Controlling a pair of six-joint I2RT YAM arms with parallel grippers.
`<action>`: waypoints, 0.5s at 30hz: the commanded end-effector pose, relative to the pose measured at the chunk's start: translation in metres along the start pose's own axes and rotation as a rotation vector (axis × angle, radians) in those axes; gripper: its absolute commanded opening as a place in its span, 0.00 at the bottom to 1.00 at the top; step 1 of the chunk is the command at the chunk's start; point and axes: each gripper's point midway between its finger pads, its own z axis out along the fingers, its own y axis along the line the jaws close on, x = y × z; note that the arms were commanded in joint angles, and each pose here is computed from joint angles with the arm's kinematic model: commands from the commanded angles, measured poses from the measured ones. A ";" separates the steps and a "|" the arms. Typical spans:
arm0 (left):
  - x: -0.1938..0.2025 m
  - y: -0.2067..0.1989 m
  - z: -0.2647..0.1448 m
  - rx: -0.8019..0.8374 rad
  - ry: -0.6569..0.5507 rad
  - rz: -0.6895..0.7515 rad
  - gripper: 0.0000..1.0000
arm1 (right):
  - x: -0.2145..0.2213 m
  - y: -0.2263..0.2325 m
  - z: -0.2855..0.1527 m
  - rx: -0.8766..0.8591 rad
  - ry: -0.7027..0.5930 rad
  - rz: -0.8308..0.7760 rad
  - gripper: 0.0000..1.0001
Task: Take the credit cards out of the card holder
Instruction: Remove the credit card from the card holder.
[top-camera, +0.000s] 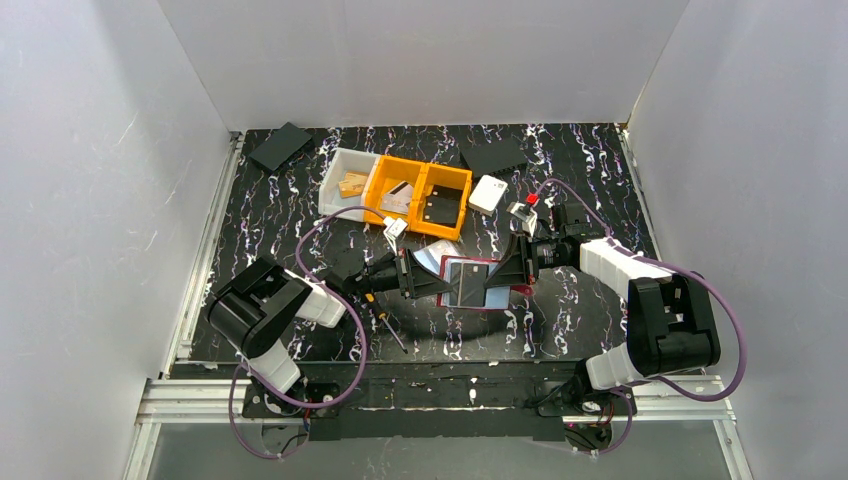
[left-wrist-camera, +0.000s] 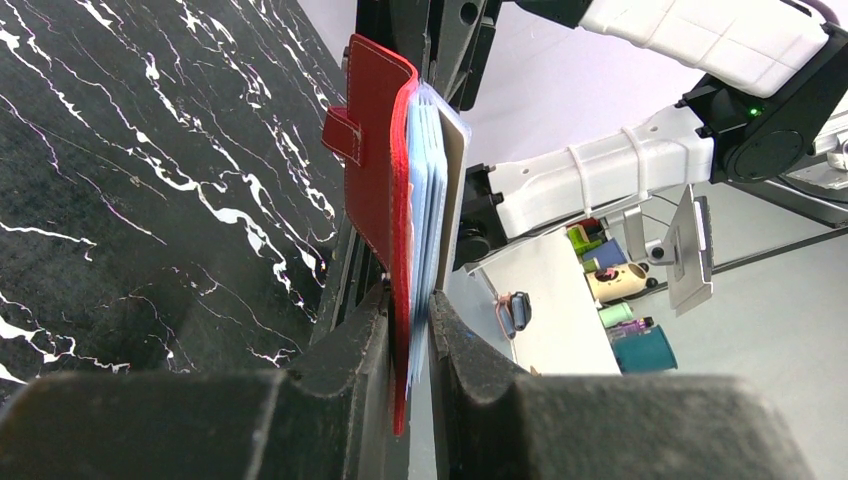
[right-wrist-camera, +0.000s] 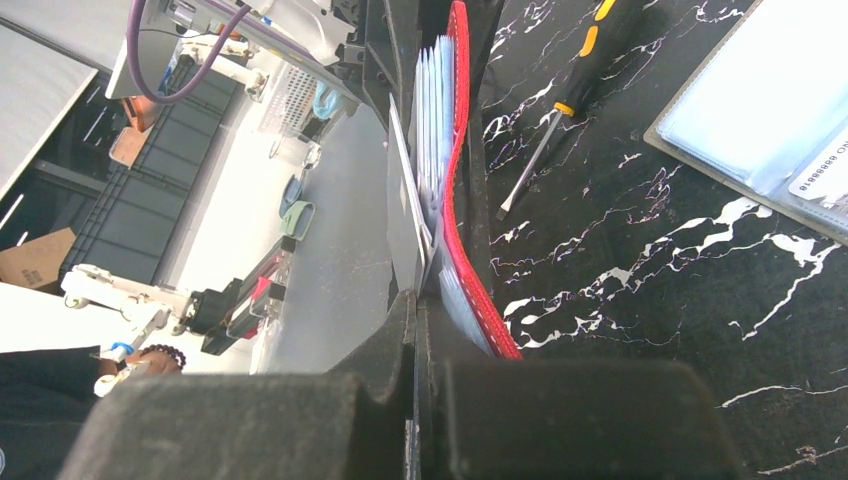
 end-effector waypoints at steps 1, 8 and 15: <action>-0.010 -0.011 -0.010 0.025 -0.019 0.039 0.00 | -0.016 0.002 -0.012 0.012 -0.047 -0.043 0.03; -0.012 -0.006 -0.014 0.010 -0.028 0.031 0.00 | -0.017 0.002 -0.012 0.013 -0.047 -0.037 0.03; -0.014 -0.005 -0.020 0.002 -0.039 0.028 0.00 | -0.017 -0.001 -0.013 0.013 -0.048 -0.021 0.03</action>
